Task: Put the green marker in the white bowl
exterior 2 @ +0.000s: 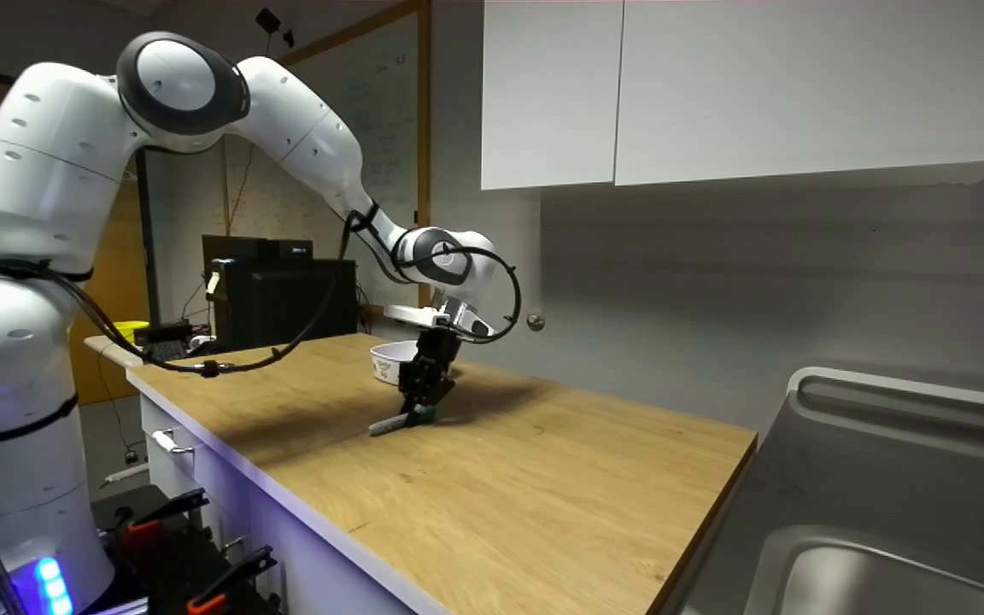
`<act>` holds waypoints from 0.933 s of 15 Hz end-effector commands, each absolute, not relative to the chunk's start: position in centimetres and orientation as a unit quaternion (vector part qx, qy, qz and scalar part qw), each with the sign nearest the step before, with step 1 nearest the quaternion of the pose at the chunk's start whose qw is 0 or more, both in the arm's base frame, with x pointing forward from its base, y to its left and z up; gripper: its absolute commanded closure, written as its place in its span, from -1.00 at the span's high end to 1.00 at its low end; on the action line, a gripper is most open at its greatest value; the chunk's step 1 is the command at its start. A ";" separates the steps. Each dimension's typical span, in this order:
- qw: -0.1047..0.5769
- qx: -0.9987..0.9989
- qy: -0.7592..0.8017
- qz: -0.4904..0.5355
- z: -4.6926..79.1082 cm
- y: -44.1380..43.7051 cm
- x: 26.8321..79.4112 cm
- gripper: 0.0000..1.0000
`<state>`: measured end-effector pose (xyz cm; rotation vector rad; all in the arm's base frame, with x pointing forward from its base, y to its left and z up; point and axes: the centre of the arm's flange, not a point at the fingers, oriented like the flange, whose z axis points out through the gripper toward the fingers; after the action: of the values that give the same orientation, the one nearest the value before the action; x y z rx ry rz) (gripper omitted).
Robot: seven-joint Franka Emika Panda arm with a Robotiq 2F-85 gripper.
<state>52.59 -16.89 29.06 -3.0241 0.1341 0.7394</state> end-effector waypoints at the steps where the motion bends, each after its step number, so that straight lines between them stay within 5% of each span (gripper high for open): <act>1: -0.008 -0.970 0.054 0.239 30.1 -16.9 52.5 -0.91; 14: -0.089 -0.982 0.016 0.168 44.9 -6.9 52.6 -0.88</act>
<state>51.86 -9.63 43.80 -3.2273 0.0659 0.5540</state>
